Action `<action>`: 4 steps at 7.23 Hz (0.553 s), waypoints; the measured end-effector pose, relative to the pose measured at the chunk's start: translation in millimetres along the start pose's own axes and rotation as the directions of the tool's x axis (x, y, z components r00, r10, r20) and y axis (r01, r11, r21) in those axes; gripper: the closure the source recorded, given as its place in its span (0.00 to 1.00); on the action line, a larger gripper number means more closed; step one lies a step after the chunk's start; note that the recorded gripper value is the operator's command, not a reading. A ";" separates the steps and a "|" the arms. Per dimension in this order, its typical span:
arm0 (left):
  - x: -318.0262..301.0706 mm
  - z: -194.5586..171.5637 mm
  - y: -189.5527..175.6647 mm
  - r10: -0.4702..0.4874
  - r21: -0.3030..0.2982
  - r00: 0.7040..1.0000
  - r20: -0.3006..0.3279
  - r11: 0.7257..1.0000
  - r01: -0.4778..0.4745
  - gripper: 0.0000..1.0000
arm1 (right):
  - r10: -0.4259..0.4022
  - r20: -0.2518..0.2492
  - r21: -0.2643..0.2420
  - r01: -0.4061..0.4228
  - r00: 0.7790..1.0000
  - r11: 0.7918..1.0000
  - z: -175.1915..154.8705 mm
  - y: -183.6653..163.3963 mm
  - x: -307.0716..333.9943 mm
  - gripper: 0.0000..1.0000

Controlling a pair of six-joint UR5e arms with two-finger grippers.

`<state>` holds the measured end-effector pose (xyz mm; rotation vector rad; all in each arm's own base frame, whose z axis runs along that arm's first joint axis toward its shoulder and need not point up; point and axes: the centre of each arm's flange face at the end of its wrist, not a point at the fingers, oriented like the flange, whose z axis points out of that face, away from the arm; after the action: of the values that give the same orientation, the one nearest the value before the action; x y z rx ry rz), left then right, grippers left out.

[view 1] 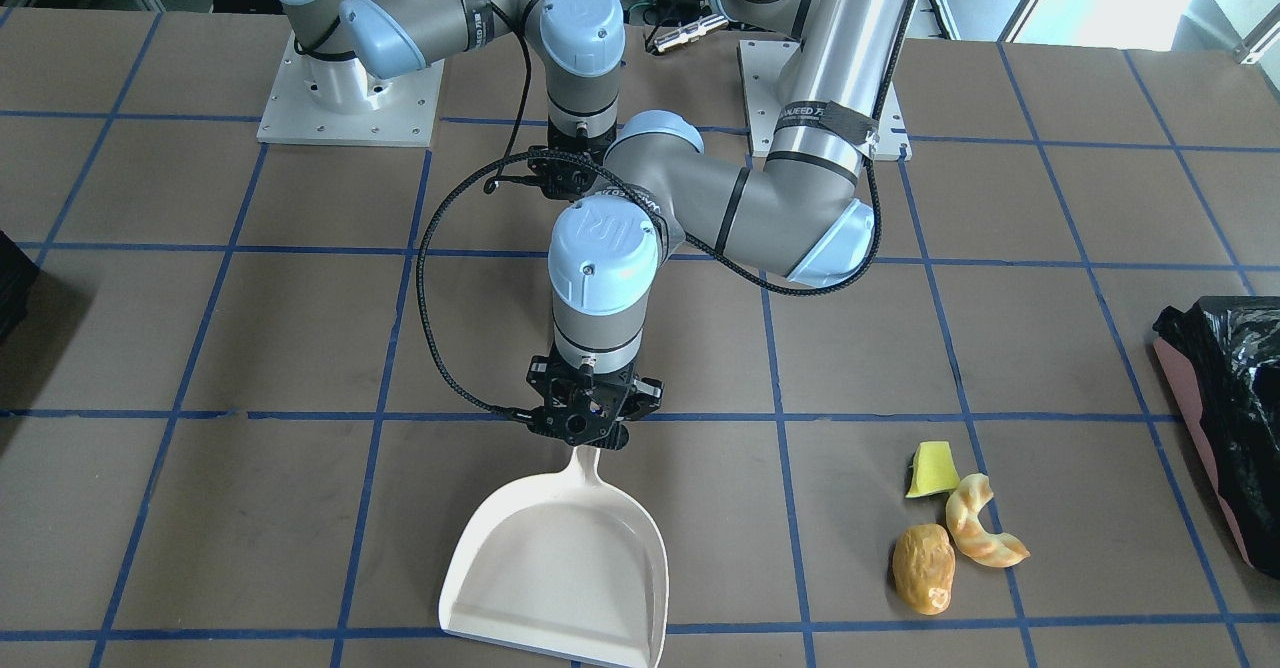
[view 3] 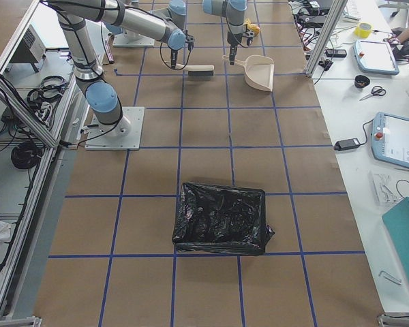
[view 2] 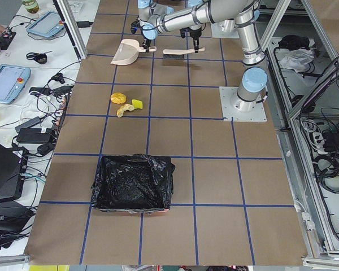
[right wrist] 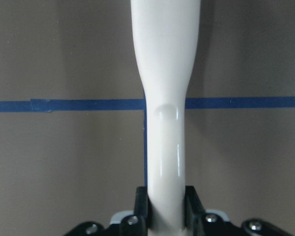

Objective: Sweep and dump trash in nearest bin
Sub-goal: 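Lift the dustpan with the left gripper and carry it beside the trash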

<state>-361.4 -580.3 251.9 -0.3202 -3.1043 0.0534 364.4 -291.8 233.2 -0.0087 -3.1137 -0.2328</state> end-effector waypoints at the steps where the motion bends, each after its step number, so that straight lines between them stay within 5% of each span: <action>1: -3.9 -9.0 -1.7 0.004 0.008 1.000 0.000 1.000 -0.004 1.00 | 0.002 0.000 0.001 -0.002 1.000 1.000 -0.3 0.1 0.0 0.96; 4: -59.8 -42.4 -9.4 0.122 -0.015 0.992 0.008 0.992 -0.122 1.00 | 0.080 0.011 0.014 -0.080 0.997 0.997 -5.5 -2.4 -2.0 0.97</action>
<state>-303.7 -600.3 293.6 -0.5115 -3.0914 0.0350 366.5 -295.0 238.2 -0.1350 -3.1168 -0.2088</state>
